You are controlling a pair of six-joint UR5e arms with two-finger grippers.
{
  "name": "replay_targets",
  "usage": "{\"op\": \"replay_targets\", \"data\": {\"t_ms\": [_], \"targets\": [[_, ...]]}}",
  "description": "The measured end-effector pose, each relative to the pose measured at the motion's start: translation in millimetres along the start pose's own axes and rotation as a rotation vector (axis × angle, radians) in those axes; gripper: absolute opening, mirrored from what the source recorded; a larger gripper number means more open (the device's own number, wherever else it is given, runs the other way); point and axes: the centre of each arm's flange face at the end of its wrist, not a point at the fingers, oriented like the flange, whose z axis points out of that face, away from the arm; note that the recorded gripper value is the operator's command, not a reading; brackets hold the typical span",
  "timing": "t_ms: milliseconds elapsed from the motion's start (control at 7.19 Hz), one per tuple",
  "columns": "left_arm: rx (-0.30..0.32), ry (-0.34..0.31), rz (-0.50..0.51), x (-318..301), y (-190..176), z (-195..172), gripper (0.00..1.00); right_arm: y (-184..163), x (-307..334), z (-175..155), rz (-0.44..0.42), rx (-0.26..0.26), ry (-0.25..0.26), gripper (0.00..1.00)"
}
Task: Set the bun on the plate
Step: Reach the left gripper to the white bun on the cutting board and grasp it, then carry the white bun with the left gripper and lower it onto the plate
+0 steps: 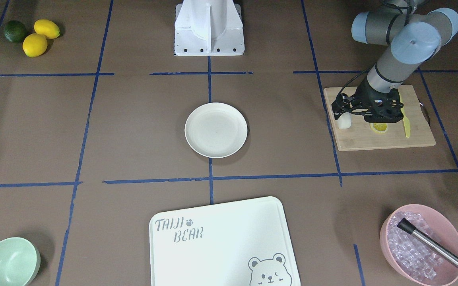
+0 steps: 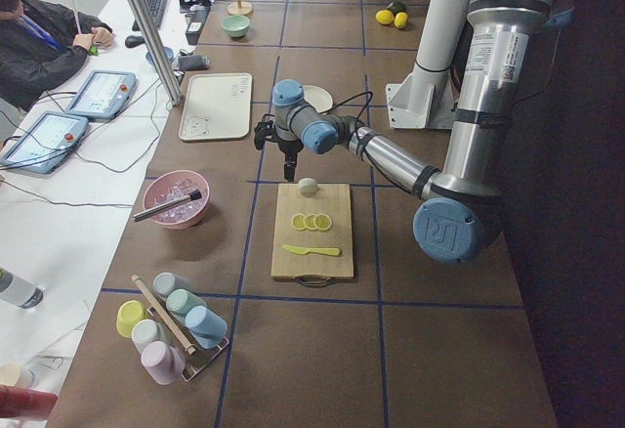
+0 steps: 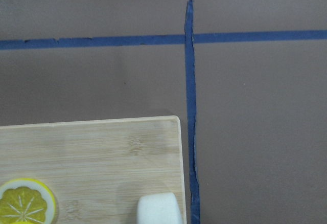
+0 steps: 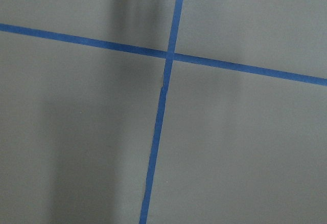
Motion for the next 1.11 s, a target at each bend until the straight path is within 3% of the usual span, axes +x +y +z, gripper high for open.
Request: {"op": "replay_targets", "data": {"t_ms": [417, 557, 696, 835, 1113], "targets": [[-0.048, -0.033, 0.007, 0, 10, 31, 0.99, -1, 0, 0, -0.001, 0.001, 0.000, 1.00], [-0.066, -0.045, 0.011, -1, 13, 42, 0.80, -1, 0, -1, -0.002, 0.001, 0.000, 1.00], [-0.079, -0.054, 0.012, -2, 16, 51, 0.45, -1, -1, -1, -0.003, 0.002, 0.000, 1.00], [-0.085, -0.060, 0.012, -3, 17, 55, 0.27, -1, -1, -1, -0.004, 0.002, 0.000, 1.00], [-0.089, -0.065, 0.010, -5, 18, 57, 0.19, -2, -1, -1, -0.005, 0.002, 0.000, 1.00]]}}
